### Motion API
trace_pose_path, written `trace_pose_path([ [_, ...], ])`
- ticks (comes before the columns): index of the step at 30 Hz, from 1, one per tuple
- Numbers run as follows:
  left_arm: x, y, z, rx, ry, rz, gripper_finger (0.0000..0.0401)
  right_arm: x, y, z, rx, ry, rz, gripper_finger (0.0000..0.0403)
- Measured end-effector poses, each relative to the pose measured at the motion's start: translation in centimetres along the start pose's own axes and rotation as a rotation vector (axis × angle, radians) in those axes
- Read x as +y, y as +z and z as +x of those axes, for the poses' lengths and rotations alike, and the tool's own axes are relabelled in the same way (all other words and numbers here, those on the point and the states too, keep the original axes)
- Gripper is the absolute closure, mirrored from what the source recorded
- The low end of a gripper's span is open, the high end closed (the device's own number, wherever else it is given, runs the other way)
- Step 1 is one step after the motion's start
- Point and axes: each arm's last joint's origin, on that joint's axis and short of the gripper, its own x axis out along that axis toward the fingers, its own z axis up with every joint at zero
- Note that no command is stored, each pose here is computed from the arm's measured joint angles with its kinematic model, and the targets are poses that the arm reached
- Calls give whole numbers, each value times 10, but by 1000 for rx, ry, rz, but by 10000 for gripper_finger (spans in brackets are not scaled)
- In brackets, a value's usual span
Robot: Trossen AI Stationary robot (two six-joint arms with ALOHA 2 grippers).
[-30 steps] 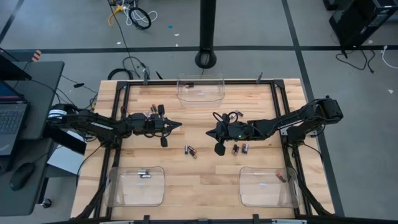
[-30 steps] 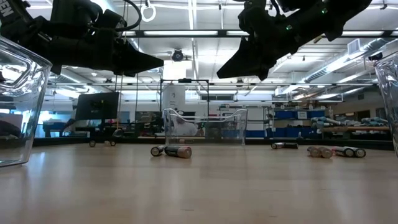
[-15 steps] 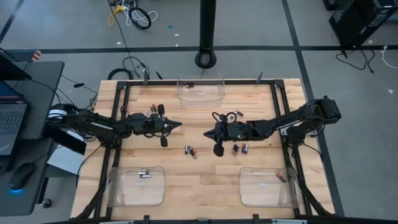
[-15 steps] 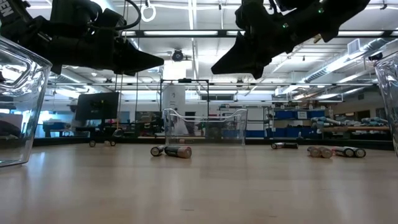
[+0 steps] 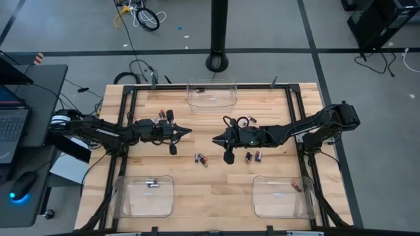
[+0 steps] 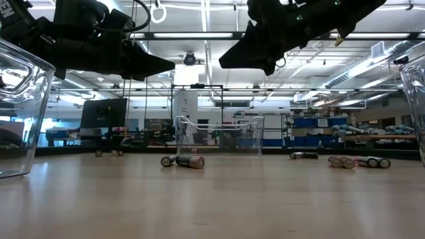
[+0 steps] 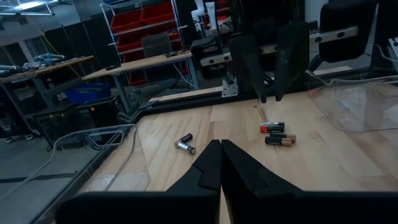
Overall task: Sort batteries
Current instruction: Put the red battery into the bottom right transparent bin
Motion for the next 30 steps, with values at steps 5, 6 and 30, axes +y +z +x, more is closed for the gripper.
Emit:
trace_pose_path([
  [5, 0, 0, 0, 0, 0, 0, 388, -1, -4, 0, 40, -8, -2, 317],
  [6, 0, 0, 0, 0, 0, 0, 388, -1, -5, 0, 47, -9, -3, 312],
  [30, 0, -1, 0, 8, -1, -1, 388, 8, -33, 57, 217, -51, 51, 260],
])
